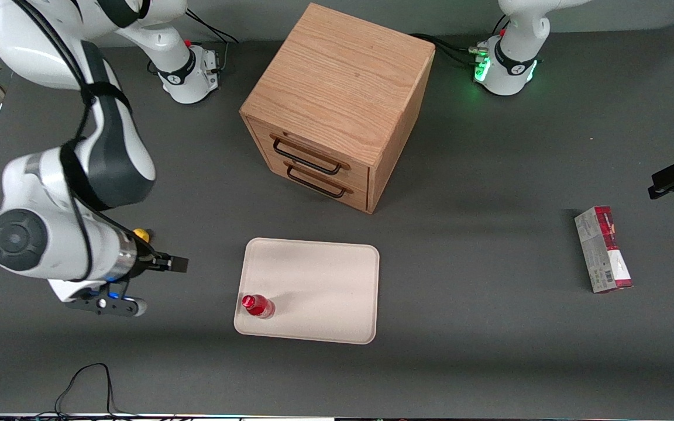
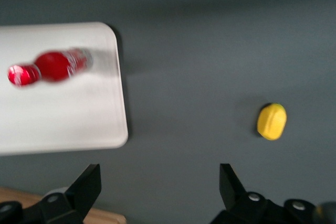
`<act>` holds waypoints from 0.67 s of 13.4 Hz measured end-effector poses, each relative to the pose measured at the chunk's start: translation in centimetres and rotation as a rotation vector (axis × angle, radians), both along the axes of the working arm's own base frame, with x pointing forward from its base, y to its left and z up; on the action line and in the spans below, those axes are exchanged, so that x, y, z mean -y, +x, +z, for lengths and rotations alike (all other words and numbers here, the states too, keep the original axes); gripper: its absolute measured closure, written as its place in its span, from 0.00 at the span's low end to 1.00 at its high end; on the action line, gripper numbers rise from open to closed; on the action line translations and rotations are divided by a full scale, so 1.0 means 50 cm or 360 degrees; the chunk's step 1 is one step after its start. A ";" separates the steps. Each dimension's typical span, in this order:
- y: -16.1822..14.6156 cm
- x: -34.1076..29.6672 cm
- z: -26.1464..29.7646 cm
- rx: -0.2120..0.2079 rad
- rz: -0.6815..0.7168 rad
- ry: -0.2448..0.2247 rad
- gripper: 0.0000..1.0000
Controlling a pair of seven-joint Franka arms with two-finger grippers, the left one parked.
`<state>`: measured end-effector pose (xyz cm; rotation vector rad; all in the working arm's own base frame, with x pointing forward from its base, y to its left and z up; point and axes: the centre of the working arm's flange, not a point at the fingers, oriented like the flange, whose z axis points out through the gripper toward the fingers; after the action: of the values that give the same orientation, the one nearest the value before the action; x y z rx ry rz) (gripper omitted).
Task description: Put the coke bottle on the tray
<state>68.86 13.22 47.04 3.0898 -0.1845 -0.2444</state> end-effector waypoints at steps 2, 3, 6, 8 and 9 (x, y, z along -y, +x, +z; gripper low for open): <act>-0.041 0.075 0.034 -0.0032 0.0096 0.0027 0.00; -0.065 0.105 0.048 -0.0048 0.0133 0.0031 0.00; -0.137 0.156 0.082 -0.0069 0.0261 0.0035 0.00; -0.187 0.177 0.113 -0.0062 0.0323 0.0039 0.00; -0.213 0.187 0.129 -0.0055 0.0345 0.0041 0.00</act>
<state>58.19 3.87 53.52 3.0937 0.1549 -0.2932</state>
